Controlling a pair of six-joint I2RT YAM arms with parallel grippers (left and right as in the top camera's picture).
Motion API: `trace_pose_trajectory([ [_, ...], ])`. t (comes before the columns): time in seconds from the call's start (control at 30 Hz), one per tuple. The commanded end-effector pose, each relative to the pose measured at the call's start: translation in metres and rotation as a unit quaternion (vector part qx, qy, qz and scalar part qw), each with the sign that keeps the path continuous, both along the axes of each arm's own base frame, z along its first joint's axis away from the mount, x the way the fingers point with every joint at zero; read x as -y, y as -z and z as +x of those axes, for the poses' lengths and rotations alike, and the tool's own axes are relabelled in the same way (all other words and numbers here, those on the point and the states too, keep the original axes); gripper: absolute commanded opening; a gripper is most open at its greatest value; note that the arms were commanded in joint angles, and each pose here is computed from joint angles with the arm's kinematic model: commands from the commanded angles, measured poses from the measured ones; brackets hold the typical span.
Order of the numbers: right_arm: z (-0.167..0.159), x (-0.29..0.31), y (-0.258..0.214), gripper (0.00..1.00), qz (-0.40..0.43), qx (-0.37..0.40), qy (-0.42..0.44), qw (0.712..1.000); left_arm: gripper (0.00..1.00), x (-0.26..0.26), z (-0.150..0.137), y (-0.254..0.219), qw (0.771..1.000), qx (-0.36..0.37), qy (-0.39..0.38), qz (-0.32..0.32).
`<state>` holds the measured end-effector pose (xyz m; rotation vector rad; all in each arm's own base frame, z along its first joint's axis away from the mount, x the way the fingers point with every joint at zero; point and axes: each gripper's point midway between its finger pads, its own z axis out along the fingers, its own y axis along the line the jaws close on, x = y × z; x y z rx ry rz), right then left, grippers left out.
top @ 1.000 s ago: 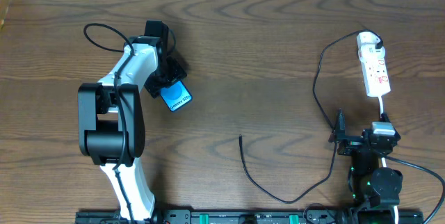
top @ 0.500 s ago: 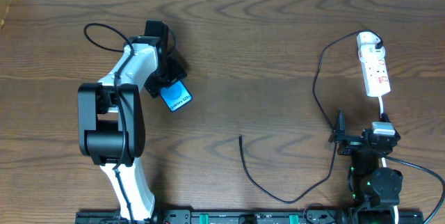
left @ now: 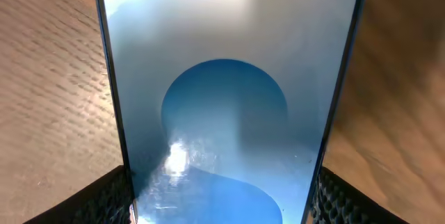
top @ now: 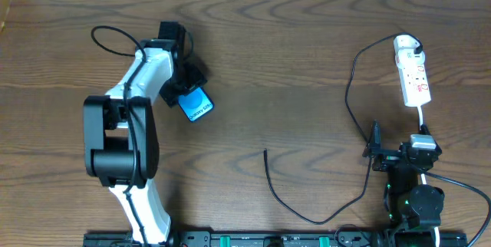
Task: Plug charger to phone and switch on socket
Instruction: 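Lift the phone with the left gripper and tilt it upright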
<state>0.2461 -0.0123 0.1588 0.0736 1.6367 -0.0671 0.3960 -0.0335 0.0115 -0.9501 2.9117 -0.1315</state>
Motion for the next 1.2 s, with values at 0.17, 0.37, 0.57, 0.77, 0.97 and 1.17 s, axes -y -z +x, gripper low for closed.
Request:
trace_pose_trajectory([
  [0.17, 0.0, -0.002, -0.001, 0.99, -0.007, 0.001, -0.005, 1.0, 0.08, 0.002, 0.004, -0.041, 0.999, 0.045, 0.004, -0.007],
  [0.37, 0.0, -0.002, -0.001, 0.99, -0.008, 0.001, -0.005, 1.0, 0.08, 0.017, 0.006, -0.057, 0.997, 0.065, 0.01, -0.05],
  [0.57, 0.0, -0.002, -0.001, 0.99, -0.007, 0.001, -0.005, 1.0, 0.07, 0.051, 0.015, -0.077, 0.984, 0.094, 0.029, -0.151],
  [0.77, 0.0, -0.002, -0.001, 0.99, -0.007, 0.001, -0.005, 1.0, 0.08, 0.092, 0.023, -0.105, 0.951, 0.109, 0.027, -0.287],
  [0.97, 0.0, -0.002, -0.001, 0.99, -0.007, 0.001, -0.005, 1.0, 0.08, 0.118, 0.028, -0.134, 0.913, 0.109, 0.018, -0.393],
  [1.17, 0.0, -0.002, -0.001, 0.99, -0.007, 0.001, -0.005, 1.0, 0.07, 0.132, 0.027, -0.168, 0.862, 0.083, 0.0, -0.5],
])
